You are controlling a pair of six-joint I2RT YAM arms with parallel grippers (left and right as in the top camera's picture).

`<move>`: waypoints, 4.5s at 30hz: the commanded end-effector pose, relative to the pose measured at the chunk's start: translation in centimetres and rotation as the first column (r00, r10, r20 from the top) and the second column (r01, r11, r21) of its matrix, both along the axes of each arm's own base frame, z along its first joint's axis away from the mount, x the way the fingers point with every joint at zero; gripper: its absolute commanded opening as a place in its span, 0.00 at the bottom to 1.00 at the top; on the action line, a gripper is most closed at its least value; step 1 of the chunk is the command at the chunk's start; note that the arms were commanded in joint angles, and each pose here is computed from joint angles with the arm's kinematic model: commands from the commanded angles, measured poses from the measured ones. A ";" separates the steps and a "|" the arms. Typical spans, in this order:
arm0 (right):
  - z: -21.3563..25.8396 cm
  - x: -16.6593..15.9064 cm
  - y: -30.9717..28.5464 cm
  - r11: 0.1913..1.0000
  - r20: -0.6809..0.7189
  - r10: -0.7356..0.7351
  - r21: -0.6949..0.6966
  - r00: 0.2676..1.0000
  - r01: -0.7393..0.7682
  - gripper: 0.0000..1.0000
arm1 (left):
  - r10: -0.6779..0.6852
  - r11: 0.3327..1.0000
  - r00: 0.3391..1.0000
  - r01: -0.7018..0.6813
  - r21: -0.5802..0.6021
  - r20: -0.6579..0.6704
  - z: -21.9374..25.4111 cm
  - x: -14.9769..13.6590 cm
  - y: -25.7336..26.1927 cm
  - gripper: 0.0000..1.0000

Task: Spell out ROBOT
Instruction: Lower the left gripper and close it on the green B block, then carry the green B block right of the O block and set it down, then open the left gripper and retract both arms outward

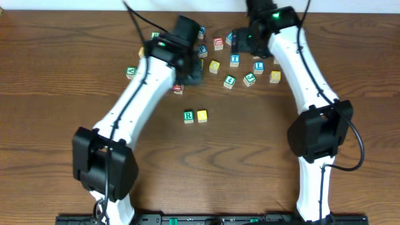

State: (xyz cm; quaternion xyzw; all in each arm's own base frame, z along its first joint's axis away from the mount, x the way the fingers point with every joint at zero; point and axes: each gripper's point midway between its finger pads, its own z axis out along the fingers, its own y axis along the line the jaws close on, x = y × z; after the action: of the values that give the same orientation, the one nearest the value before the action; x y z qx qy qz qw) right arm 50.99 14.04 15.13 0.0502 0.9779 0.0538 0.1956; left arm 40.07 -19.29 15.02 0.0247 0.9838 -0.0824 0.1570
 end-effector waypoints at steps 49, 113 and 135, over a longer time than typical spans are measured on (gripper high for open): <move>-0.4 -0.8 -6.6 0.998 -0.078 -0.065 -0.028 0.995 0.063 0.86 | 0.043 0.989 0.991 -0.024 0.144 -0.131 -15.0 -5.8 -8.8 0.24; 12.5 -7.8 -20.4 0.985 0.072 -0.136 -0.093 0.988 0.142 0.99 | 0.421 0.887 0.855 -0.458 0.061 0.302 13.6 -6.4 24.6 0.75; 12.4 -7.9 -20.5 0.985 0.069 -0.137 -0.095 0.988 0.143 0.99 | 0.442 0.879 0.875 -0.466 0.102 0.197 10.8 -6.6 25.3 0.99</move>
State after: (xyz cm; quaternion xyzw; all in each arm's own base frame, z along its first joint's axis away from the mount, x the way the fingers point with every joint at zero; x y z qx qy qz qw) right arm 43.15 -6.26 27.59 0.1136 0.9659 -0.0048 0.2325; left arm 33.57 5.72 25.78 -0.1906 0.9480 0.0266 0.2533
